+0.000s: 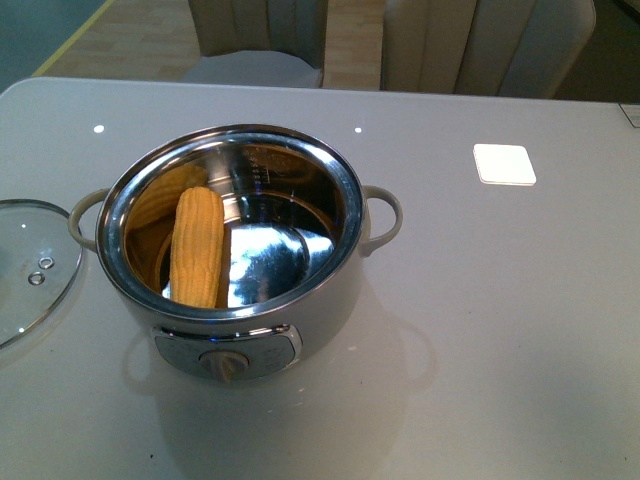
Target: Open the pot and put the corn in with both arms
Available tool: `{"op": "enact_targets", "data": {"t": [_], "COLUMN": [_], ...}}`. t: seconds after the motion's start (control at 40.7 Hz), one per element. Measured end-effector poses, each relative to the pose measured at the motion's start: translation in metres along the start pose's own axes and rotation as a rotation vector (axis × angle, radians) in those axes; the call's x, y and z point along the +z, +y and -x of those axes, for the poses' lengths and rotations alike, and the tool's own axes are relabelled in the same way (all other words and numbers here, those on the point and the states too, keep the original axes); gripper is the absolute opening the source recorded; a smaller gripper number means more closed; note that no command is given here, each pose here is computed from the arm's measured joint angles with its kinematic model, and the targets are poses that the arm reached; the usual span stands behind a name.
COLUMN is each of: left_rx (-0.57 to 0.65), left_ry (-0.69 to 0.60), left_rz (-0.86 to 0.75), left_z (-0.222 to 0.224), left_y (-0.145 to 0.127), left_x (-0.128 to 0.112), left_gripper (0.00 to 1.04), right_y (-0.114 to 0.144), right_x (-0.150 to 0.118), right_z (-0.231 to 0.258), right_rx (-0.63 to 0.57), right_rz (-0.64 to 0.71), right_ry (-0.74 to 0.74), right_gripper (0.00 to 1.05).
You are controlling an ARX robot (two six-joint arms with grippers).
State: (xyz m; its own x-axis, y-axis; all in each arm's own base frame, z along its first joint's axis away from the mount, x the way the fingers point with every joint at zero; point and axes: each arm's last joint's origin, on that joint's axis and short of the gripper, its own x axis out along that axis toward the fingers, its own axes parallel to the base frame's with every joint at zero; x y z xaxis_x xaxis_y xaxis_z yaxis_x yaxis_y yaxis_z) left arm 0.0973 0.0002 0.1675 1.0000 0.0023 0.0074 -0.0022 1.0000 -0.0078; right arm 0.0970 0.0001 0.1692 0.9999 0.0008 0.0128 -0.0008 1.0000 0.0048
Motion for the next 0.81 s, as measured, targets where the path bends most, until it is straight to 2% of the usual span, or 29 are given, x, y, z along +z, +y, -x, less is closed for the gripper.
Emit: {"op": "enact_targets", "data": {"t": [0.049, 0.197, 0.418, 0.811], "left_rx": [0.0, 0.0, 0.0, 0.0], "left_ry": [0.0, 0.0, 0.0, 0.0], "left_rz": [0.0, 0.0, 0.0, 0.0], "left_z": [0.0, 0.0, 0.0, 0.0], "left_y": [0.0, 0.0, 0.0, 0.0], "left_x": [0.0, 0.0, 0.0, 0.0], "left_gripper": [0.98, 0.98, 0.98, 0.98], "right_y": [0.0, 0.0, 0.0, 0.0], "right_x": [0.0, 0.0, 0.0, 0.0], "right_z": [0.0, 0.0, 0.0, 0.0], "right_rx": [0.0, 0.0, 0.0, 0.0], "right_rz": [0.0, 0.0, 0.0, 0.0], "right_ry": [0.0, 0.0, 0.0, 0.0], "right_gripper": [0.29, 0.6, 0.96, 0.96]}}
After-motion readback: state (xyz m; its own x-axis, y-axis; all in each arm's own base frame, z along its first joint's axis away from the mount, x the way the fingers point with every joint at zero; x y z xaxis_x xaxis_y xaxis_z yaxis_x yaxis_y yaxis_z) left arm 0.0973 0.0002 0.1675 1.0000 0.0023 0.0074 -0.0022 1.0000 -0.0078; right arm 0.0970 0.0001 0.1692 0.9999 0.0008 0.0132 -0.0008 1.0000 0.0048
